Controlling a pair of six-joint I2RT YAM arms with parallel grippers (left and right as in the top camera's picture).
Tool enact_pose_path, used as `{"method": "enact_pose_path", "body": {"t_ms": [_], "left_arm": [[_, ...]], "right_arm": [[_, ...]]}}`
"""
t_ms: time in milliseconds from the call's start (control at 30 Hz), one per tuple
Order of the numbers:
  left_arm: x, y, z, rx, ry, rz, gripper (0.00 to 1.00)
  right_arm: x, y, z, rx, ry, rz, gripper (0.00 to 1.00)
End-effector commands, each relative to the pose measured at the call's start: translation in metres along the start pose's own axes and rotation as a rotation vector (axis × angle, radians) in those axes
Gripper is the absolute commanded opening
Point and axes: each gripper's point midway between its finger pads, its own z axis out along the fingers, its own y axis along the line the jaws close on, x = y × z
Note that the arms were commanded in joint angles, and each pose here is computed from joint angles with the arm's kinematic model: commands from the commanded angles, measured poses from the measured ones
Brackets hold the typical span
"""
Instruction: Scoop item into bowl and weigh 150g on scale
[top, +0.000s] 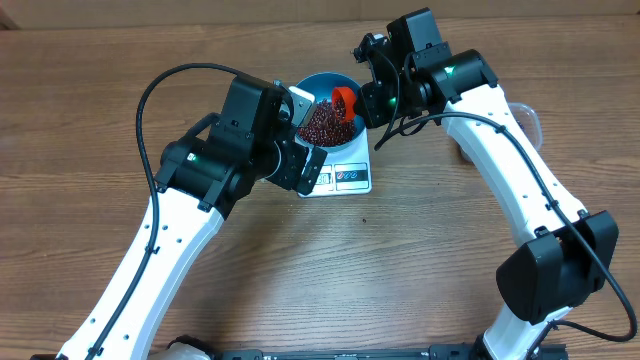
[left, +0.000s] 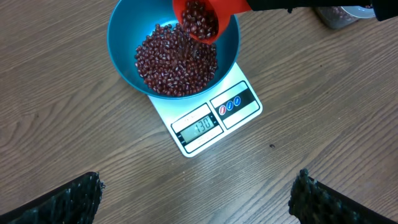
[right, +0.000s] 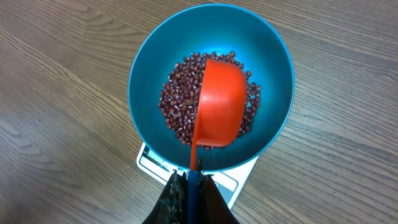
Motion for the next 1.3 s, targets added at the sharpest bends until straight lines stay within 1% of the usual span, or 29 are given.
{"method": "enact_pose_path", "body": {"t_ms": [0, 733, 800, 867, 900, 1000, 1067, 1100, 1267], "left_arm": [[-0.003, -0.001, 0.0, 0.012, -0.005, 0.017, 1.0], [-0.003, -0.001, 0.0, 0.012, -0.005, 0.017, 1.0], [-0.003, -0.001, 0.0, 0.012, -0.005, 0.017, 1.0], [-0.003, -0.001, 0.0, 0.012, -0.005, 0.017, 1.0], [-0.003, -0.001, 0.0, 0.012, -0.005, 0.017, 1.0], [-0.003, -0.001, 0.0, 0.012, -0.005, 0.017, 1.0], [-0.003, -0.001, 0.0, 0.012, -0.005, 0.017, 1.0], [-0.003, -0.001, 0.0, 0.012, -0.005, 0.017, 1.0], [-0.003, -0.001, 0.0, 0.012, -0.005, 0.017, 1.0]], "right_arm": [[-0.017, 0.007, -0.023, 0.01, -0.072, -0.036, 0.04], [-0.018, 0.007, -0.023, 0.008, -0.079, -0.016, 0.04], [-0.018, 0.011, -0.023, -0.017, -0.078, -0.018, 0.04], [-0.016, 0.025, -0.024, -0.087, -0.075, -0.091, 0.04], [-0.016, 0.027, -0.023, -0.093, -0.075, -0.113, 0.04], [-0.019, 0.015, -0.023, -0.025, -0.084, -0.095, 0.04], [-0.022, 0.003, -0.023, 0.039, -0.094, -0.016, 0.04], [-0.022, 0.001, -0.024, 0.047, -0.095, 0.006, 0.04], [-0.019, 0.006, -0.022, 0.038, -0.08, -0.009, 0.03]]}}
